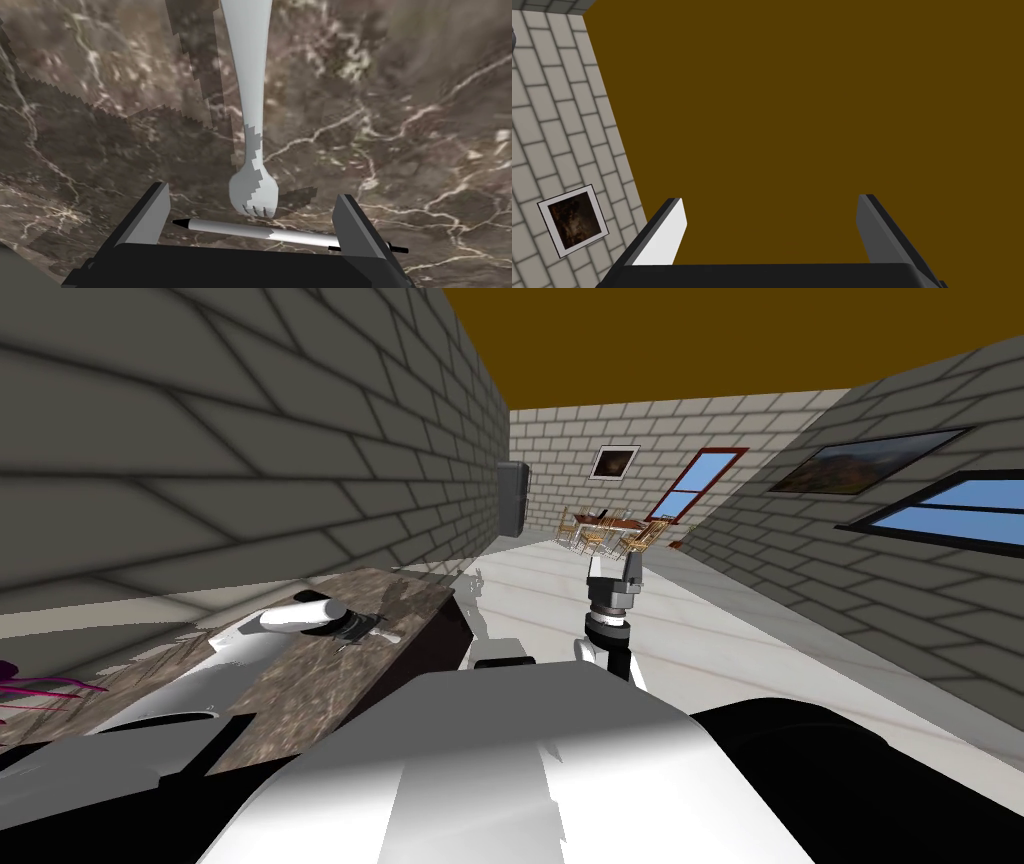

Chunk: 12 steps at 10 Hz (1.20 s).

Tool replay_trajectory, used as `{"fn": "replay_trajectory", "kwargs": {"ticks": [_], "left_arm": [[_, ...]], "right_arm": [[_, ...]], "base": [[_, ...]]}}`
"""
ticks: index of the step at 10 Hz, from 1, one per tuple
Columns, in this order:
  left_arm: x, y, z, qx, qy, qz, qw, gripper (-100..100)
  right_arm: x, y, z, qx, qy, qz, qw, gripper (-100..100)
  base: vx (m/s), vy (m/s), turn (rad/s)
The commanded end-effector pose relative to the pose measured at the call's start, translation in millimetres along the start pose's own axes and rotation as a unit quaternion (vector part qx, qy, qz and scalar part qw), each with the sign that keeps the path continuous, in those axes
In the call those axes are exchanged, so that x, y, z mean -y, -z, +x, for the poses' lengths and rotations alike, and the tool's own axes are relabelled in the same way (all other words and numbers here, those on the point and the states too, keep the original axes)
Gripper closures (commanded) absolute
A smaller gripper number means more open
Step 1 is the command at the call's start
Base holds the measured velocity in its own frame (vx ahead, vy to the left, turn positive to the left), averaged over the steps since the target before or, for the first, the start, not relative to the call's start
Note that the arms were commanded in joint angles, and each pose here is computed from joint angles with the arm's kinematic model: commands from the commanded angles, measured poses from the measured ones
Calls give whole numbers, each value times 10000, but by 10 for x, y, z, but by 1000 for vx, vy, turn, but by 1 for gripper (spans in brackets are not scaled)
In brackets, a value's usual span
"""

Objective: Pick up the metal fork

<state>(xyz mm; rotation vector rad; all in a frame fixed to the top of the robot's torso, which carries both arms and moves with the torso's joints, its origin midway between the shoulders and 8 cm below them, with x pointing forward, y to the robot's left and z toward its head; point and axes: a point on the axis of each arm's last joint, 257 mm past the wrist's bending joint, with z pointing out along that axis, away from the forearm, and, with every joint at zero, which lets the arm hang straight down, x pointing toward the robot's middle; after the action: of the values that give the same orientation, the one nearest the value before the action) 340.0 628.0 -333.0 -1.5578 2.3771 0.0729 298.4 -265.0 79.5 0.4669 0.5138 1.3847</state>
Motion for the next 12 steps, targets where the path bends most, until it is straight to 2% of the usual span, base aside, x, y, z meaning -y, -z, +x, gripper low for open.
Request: {"fn": "replay_trajectory", "kwargs": {"ticks": [1,2,3,4,6,7,9,10,11,12], "left_arm": [[-96,-43,-8,-25,109,-97,9999,-100],[105,-10,-93,23,-12,156,9999,-100],[157,15,-144,44,-40,196,9998,-100],[55,-19,-175,19,-40,109,9999,-100],[-171,-93,-184,-46,166,-79,9998,-100],[106,-24,-313,34,61,235,9997,-100],[-105,-92,-321,-34,76,65,9999,-100],[-255,-138,-311,-86,225,-55,9997,-100],[-271,-143,-309,-91,240,-67,9996,-100],[-43,-99,-393,-14,156,203,9997,-100]], "right_arm": [[0,0,0,0,0,0,10000,0],[0,0,0,0,0,0,10000,0],[0,0,0,0,-1,0,10000,0],[0,0,0,1,-1,0,10000,0],[0,0,0,0,0,0,10000,0],[0,0,0,0,0,0,10000,0],[0,0,0,0,-1,0,10000,0],[0,0,0,0,0,0,10000,0],[0,0,0,0,0,0,10000,0],[0,0,0,0,0,0,10000,0]], "base": [[1,8,1],[-25,-71,-92],[-45,-97,-44],[-32,-50,10],[-4,1,6],[-40,-71,-65],[-31,-65,-32],[-3,-10,9],[2,6,7],[-33,-67,-80]]}}
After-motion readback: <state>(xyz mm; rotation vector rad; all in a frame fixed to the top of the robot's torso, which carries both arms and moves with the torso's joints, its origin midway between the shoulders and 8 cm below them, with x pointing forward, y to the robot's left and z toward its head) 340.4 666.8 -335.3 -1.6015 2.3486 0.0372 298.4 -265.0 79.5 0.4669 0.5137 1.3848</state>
